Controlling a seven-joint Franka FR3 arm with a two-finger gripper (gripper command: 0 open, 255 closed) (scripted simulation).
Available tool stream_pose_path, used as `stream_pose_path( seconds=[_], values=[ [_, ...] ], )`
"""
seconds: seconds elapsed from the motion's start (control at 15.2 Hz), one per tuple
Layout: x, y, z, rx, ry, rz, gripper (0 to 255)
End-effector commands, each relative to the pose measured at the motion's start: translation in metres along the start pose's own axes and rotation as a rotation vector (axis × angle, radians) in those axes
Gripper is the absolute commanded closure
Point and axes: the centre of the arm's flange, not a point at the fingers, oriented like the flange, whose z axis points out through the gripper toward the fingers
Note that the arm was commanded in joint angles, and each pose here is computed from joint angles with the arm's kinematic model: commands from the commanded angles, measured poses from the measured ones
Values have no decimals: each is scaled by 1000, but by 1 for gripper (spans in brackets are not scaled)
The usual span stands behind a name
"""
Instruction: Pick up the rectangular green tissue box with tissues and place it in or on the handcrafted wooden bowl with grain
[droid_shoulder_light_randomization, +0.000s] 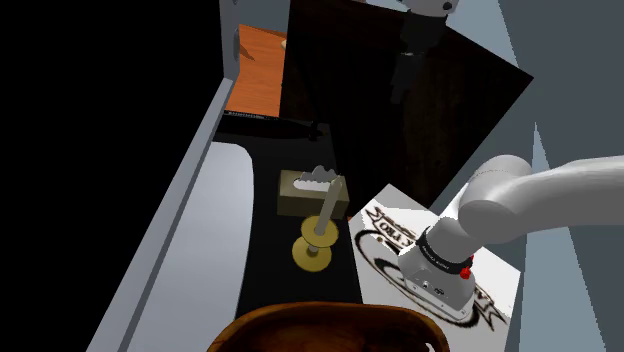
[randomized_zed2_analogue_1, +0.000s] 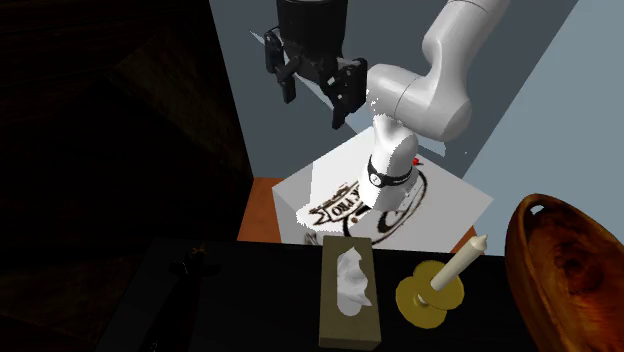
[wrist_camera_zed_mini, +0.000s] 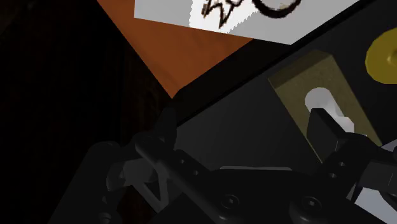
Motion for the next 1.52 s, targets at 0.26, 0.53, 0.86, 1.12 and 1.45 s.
stream_pose_path(
  seconds=[0.26, 0.53, 0.86, 1.12, 1.45],
  values=[
    [26, -57, 26, -108, -19, -72, 0],
    [48, -112, 58, -216, -38, -144, 0],
    [68, -177, 108, -351, -62, -234, 0],
    [80, -226, 153, -458, -81, -306, 0],
    [83, -236, 187, -502, -88, -335, 0]
  ],
)
